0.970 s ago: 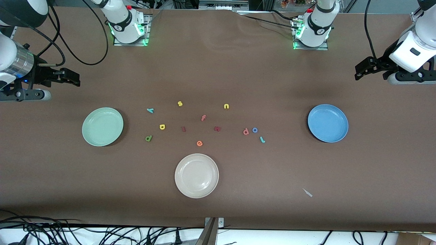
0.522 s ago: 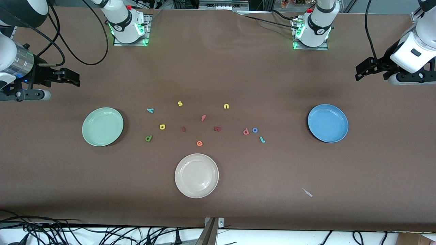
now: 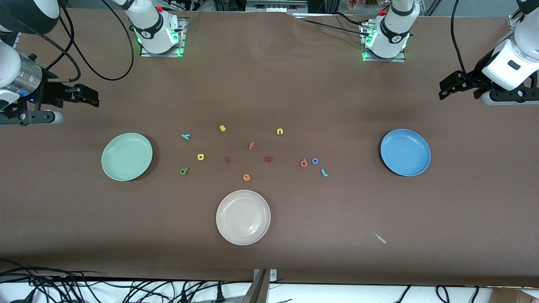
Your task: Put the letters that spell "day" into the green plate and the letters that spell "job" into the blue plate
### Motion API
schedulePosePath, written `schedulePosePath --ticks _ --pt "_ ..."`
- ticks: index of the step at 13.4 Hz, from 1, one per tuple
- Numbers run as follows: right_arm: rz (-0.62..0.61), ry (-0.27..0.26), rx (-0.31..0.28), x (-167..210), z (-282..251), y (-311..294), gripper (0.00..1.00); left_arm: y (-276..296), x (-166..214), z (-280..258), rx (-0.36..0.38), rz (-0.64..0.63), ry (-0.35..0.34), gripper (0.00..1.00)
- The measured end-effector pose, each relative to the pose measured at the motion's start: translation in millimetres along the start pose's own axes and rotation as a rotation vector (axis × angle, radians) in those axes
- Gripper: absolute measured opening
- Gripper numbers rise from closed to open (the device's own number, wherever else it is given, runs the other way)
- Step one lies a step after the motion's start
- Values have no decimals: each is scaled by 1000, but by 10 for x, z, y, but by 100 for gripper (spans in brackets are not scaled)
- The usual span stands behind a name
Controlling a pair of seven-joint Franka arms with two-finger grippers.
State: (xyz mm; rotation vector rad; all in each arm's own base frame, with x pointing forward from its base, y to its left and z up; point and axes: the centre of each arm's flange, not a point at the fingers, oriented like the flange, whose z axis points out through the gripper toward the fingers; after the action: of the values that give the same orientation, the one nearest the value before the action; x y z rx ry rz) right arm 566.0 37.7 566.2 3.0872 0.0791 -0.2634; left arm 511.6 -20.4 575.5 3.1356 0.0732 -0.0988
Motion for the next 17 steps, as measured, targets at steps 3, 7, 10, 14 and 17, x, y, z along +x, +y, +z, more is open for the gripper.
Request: schedulePosePath --ticks 3,7,10,14,17 --pt "0 0 0 0 0 0 100 9 -1 0 0 1 0 100" --pt "0 0 0 0 0 0 100 12 -7 5 0 1 -5 100" --pt "0 0 0 0 0 0 100 13 -8 7 1 2 -7 100" --pt "0 0 0 0 0 0 100 15 -8 5 1 2 -7 100" --pt "0 0 0 0 0 0 100 40 -10 -2 1 7 -5 100"
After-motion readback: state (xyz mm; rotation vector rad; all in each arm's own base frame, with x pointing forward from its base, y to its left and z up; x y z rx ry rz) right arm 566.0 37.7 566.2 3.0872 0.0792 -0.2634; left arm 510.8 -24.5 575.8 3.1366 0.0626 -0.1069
